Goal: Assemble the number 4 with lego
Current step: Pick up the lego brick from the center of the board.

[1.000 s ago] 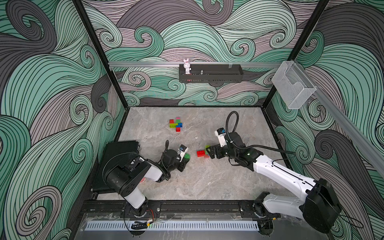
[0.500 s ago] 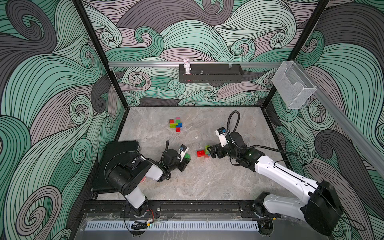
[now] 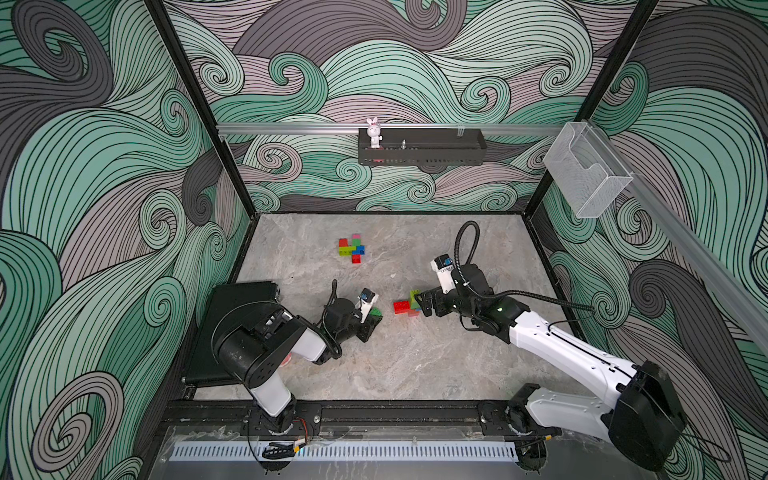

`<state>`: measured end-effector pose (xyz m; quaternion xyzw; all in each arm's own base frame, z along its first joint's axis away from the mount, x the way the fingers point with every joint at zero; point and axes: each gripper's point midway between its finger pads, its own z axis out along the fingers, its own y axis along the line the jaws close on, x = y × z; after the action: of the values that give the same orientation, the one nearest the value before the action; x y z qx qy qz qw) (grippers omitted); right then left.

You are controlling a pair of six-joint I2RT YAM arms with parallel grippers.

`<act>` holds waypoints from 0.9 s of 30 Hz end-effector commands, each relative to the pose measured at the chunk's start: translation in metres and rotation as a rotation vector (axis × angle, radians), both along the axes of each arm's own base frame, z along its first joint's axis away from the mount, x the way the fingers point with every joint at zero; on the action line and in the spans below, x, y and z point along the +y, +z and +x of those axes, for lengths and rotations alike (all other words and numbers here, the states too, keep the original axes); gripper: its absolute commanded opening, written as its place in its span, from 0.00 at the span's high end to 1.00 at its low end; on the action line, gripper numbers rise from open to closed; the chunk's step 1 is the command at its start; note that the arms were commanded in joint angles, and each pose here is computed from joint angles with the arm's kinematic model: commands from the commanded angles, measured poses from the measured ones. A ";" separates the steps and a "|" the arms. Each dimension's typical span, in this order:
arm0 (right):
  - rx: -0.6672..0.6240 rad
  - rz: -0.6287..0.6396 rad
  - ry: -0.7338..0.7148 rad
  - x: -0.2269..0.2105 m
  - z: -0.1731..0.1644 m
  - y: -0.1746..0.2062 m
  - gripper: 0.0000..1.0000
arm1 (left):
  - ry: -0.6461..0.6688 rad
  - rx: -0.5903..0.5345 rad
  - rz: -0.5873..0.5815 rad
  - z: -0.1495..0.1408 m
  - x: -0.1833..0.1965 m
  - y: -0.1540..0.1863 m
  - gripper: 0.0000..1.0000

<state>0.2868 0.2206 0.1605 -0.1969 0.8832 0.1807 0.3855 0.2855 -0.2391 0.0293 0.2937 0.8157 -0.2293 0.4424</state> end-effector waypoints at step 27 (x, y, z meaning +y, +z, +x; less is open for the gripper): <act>-0.007 -0.071 -0.061 0.030 0.018 -0.034 0.31 | 0.271 0.040 0.041 0.028 0.032 0.016 1.00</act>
<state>0.2882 0.2426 0.1086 -0.1900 0.9078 0.1426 0.3456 0.3008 -0.2180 0.0356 0.2334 0.8488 -0.1769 0.4401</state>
